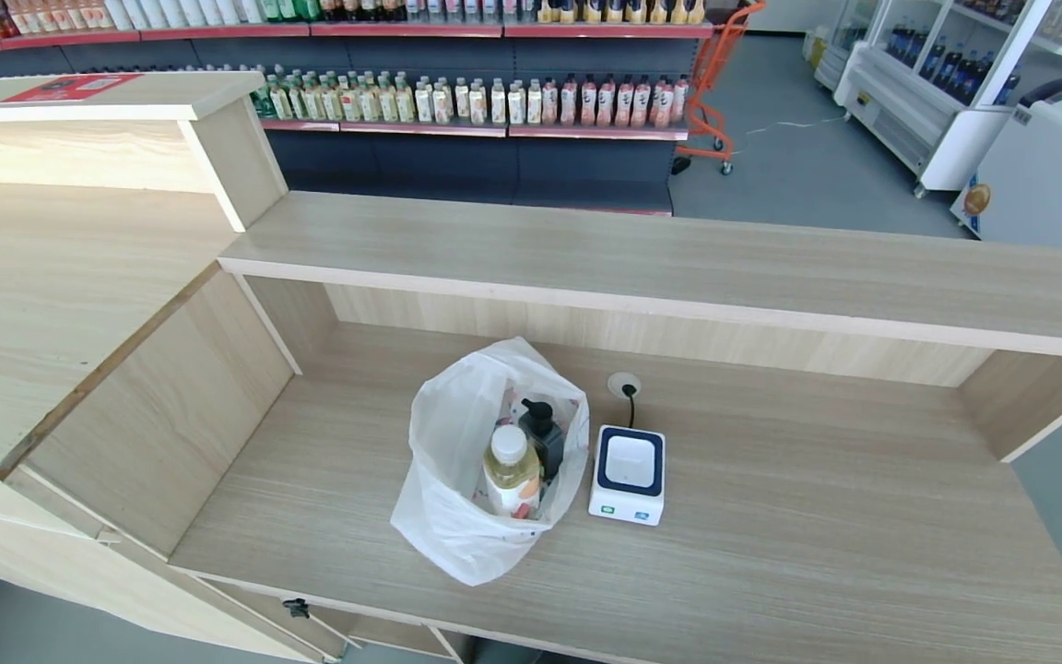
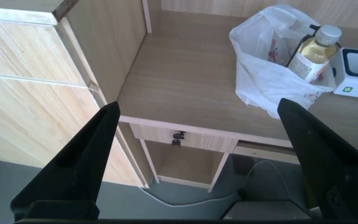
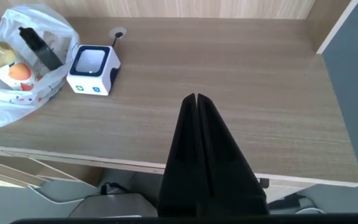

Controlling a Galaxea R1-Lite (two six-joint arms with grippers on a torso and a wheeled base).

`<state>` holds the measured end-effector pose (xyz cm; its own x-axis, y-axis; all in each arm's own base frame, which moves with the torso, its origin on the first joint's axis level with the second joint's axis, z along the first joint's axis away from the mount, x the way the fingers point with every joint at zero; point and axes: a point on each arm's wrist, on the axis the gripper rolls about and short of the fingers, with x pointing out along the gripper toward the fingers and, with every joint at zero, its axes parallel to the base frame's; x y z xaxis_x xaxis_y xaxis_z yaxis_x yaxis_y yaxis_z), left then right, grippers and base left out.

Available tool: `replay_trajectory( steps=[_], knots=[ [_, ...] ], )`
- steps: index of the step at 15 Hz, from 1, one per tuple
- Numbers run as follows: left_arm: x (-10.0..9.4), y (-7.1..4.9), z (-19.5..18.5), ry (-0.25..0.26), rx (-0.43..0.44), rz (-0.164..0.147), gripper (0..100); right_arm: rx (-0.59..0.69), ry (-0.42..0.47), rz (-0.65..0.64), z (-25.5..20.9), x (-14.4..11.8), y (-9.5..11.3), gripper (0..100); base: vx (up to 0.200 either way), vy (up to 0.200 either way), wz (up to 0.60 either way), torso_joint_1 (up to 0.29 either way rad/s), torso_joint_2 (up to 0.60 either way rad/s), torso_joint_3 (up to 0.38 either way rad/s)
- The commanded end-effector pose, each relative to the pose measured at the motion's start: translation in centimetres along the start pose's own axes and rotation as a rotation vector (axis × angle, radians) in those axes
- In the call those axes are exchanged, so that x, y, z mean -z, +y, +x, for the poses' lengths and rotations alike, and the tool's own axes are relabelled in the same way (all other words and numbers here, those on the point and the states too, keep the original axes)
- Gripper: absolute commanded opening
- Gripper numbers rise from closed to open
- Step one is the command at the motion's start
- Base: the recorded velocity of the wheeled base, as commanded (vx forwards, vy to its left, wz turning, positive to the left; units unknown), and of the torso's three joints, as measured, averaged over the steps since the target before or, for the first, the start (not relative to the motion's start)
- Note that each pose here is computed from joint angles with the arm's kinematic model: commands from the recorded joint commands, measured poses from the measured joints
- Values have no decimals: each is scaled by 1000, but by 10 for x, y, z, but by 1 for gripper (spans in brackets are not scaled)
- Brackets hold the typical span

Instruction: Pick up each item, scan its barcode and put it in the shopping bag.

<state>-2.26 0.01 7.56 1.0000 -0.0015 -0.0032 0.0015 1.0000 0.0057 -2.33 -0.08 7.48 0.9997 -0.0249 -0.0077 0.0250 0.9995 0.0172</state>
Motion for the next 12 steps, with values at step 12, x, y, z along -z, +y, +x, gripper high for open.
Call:
replay_trajectory(
  steps=[12],
  knots=[
    [0,0,0,-2,0,-1,100,0,5,-2,0,0,0,0,0,0,0,0,0,0]
  ],
)
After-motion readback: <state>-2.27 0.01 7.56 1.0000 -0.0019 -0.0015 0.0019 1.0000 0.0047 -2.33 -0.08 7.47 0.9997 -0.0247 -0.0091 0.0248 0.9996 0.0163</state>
